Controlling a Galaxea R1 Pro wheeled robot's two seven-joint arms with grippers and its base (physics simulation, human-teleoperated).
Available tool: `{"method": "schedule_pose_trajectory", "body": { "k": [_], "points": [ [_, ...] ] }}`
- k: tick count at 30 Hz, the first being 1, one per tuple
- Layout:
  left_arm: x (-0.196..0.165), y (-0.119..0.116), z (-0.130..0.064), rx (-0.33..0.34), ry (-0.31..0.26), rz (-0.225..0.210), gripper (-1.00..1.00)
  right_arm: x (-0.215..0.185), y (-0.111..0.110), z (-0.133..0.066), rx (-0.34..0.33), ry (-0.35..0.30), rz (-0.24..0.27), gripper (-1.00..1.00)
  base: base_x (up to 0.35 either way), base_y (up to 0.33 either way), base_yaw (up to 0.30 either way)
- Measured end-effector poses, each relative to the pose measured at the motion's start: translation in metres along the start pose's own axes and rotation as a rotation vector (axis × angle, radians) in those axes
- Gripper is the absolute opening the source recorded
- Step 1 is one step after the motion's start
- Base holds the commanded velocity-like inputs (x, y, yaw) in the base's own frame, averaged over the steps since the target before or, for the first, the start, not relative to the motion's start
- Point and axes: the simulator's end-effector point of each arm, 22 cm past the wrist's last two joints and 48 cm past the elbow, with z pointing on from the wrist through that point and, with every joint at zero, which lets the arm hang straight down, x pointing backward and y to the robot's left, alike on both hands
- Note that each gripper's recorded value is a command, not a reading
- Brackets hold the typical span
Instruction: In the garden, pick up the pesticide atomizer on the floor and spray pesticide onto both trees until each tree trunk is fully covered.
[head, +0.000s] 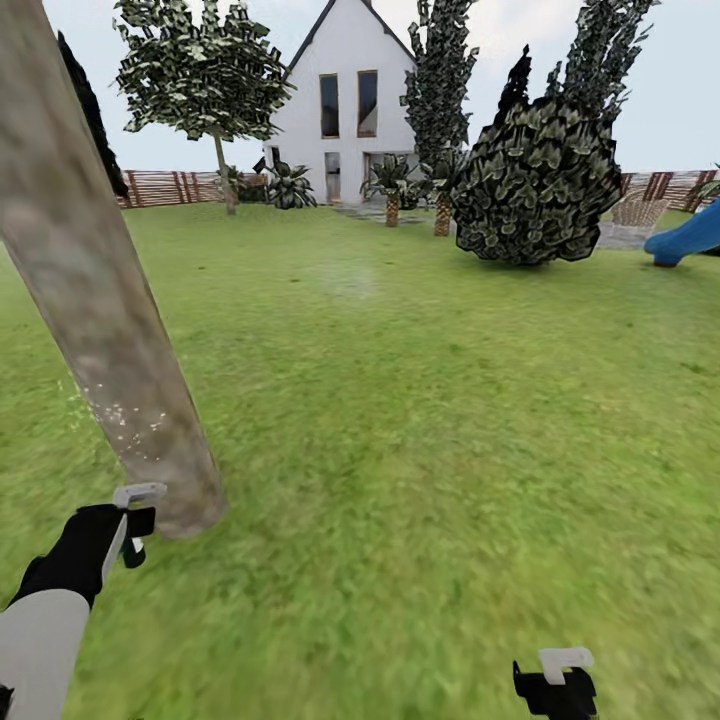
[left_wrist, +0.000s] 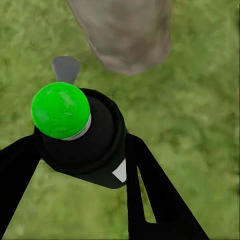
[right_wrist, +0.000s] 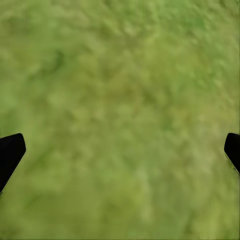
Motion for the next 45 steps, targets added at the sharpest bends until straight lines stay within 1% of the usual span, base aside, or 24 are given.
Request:
{"method": "schedule_pose_trajectory", "body": {
  "k": [1,2,6,10,16,28,40,45],
  "points": [
    [0.000,-0.008,0.000,0.037,-0.002,-0.008,-1.00,0.000,0.000,0.000,0.000,0.000,0.000,1.00,0.143,-0.244,0.276],
    [-0.001,-0.011,0.000,0.050,-0.003,-0.007,-1.00,0.000,0.000,0.000,0.000,0.000,0.000,1.00,0.139,-0.247,0.259],
    [-0.001,-0.019,-0.001,0.073,-0.005,-0.006,-1.00,0.000,-0.001,0.000,0.001,0.000,0.001,1.00,0.111,-0.256,0.042],
    [0.000,-0.020,0.000,0.076,-0.003,-0.007,-1.00,0.000,-0.001,0.000,0.001,0.000,-0.001,1.00,0.009,-0.274,0.001],
    [-0.001,-0.015,0.000,0.068,-0.002,-0.008,-1.00,0.000,-0.001,0.000,0.001,0.001,-0.001,1.00,0.059,-0.272,0.011],
    [0.000,-0.019,-0.001,0.073,-0.002,-0.009,-1.00,0.000,0.000,0.000,0.000,0.001,0.000,1.00,0.153,-0.253,0.257],
    [0.000,-0.021,-0.001,0.075,-0.003,-0.008,-1.00,0.001,0.000,0.000,-0.001,0.002,0.000,1.00,0.214,-0.219,0.024],
    [0.000,-0.020,-0.001,0.075,-0.003,-0.008,-1.00,0.000,0.002,0.000,-0.002,0.001,0.001,1.00,0.185,-0.226,0.196]
  ]
}}
